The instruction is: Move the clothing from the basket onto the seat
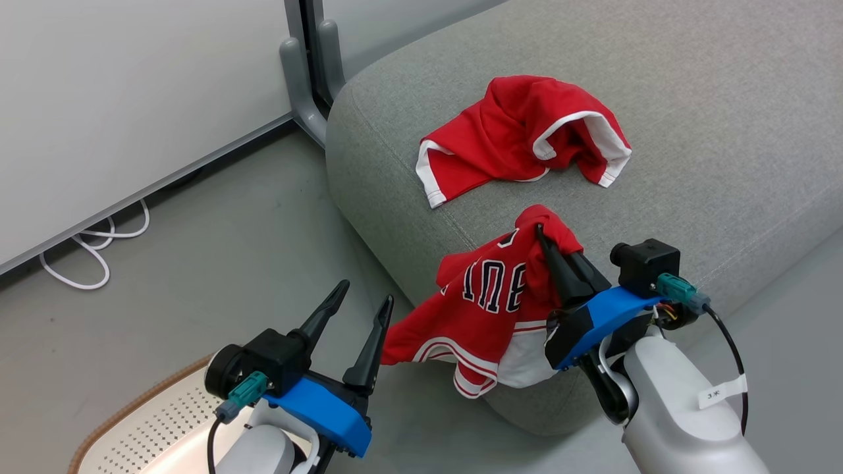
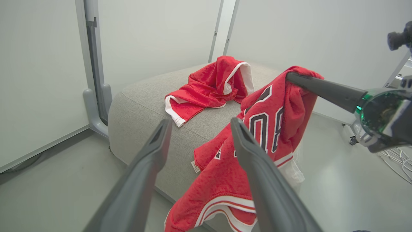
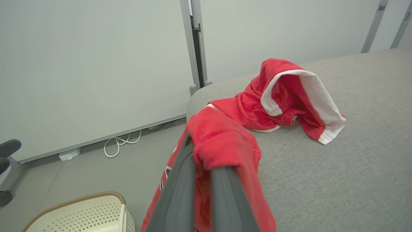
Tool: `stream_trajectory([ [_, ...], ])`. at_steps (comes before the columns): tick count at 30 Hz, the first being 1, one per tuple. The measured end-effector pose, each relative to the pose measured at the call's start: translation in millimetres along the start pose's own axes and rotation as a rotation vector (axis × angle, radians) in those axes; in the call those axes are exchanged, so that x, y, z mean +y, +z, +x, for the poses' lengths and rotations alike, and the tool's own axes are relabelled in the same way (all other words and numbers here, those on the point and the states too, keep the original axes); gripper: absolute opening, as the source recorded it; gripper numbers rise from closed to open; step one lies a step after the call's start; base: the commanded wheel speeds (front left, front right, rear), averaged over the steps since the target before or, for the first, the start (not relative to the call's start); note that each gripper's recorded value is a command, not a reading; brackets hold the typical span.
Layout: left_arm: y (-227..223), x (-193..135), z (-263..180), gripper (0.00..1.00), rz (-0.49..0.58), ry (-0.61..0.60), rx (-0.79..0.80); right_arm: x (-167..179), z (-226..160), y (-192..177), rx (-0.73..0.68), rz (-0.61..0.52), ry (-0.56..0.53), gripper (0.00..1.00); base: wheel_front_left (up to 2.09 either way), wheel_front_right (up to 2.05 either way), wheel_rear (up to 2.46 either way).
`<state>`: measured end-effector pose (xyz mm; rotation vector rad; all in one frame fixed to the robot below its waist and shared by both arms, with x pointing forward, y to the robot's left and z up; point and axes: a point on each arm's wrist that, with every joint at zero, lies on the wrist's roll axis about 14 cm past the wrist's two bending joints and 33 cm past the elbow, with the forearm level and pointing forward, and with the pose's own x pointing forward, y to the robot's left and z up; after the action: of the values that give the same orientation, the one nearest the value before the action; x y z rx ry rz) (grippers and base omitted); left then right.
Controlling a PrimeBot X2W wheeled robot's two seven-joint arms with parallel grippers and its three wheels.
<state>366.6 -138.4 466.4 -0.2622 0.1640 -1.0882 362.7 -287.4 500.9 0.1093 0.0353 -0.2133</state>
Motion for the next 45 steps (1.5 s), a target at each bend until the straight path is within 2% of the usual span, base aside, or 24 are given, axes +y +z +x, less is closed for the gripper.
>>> stream_trajectory([
  [14,1,3,0,1.0,-0.003,0.01,-0.002,-2,0,-1,-0.001,0.02,-0.011,0.0,0.0,0.0,0.0],
  [19,-1,13,0,1.0,-0.008,0.026,-0.005,-3,20,21,-0.04,-0.014,-0.003,0.0,0.0,0.0,0.0],
  [24,-6,32,0,1.0,-0.01,0.047,-0.006,-5,55,65,-0.113,-0.094,0.003,0.0,0.0,0.0,0.0],
  [34,-17,72,4,1.0,-0.01,0.069,-0.022,-56,117,176,-0.289,-0.235,-0.116,0.0,0.0,0.0,0.0],
  [39,-21,100,9,1.0,0.001,0.078,-0.038,-88,138,206,-0.351,-0.269,-0.203,0.0,0.0,0.0,0.0],
  [42,-24,119,12,1.0,0.013,0.086,-0.048,-108,149,206,-0.355,-0.303,-0.257,0.0,0.0,0.0,0.0],
  [45,-30,140,13,1.0,0.023,0.099,-0.055,-120,166,178,-0.305,-0.304,-0.293,0.0,0.0,0.0,0.0],
])
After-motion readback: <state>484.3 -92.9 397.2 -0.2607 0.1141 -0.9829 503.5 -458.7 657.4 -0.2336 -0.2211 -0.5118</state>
